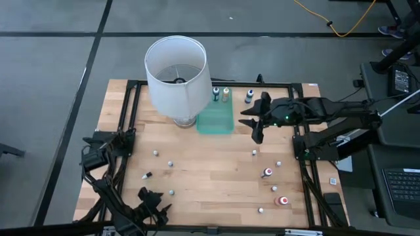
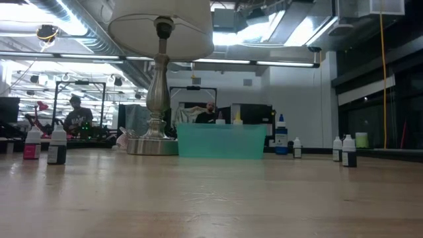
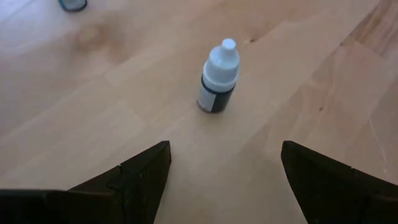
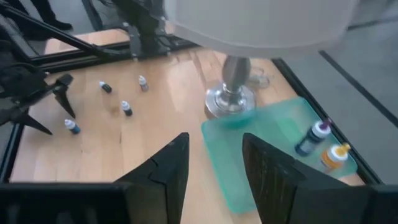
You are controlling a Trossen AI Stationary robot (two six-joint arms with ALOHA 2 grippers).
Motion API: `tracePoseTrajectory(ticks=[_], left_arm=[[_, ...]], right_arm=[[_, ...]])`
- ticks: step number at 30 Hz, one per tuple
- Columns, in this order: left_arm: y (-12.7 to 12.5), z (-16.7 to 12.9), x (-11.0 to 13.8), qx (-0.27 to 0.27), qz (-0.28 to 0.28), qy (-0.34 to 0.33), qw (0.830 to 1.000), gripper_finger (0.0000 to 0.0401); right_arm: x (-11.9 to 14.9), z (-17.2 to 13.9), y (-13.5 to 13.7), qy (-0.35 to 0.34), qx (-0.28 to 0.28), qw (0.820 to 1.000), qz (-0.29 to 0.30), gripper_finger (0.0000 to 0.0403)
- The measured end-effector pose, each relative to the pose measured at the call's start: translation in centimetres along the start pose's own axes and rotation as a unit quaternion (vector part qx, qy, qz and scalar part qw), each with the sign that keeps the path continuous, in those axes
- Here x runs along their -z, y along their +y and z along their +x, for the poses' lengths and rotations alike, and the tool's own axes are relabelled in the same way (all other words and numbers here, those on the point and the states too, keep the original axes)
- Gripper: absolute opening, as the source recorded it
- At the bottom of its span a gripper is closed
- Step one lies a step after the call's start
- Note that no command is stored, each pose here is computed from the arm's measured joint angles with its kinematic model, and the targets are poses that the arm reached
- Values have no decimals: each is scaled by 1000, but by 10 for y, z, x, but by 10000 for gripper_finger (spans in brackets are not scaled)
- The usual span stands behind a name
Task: Pick & Place food coloring
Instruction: Put the small blue food coloring bottle into the green bin
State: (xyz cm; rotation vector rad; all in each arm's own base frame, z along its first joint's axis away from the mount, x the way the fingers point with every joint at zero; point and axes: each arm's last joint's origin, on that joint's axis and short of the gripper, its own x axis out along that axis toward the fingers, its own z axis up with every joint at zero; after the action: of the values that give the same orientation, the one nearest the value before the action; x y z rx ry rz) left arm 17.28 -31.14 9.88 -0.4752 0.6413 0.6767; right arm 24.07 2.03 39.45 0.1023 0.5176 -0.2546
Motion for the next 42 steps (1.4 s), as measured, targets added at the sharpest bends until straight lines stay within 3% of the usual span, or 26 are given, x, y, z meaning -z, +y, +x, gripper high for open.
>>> tracePoseTrajectory(ticks=[12,33,36,42], left_arm=[[3,21,2,-15,11,-60,998,301],[2,27,-1,-17,6,-70,997,298],[2,27,-1,-18,11,-69,997,277],[4,27,-1,-24,17,-68,997,199]], right_arm=[[1,0,9,-28,16,999,-30,118],[1,-1,11,-27,12,999,-45,109],[1,-1,11,-27,13,998,-48,109],[1,-1,11,-27,13,998,-54,110]])
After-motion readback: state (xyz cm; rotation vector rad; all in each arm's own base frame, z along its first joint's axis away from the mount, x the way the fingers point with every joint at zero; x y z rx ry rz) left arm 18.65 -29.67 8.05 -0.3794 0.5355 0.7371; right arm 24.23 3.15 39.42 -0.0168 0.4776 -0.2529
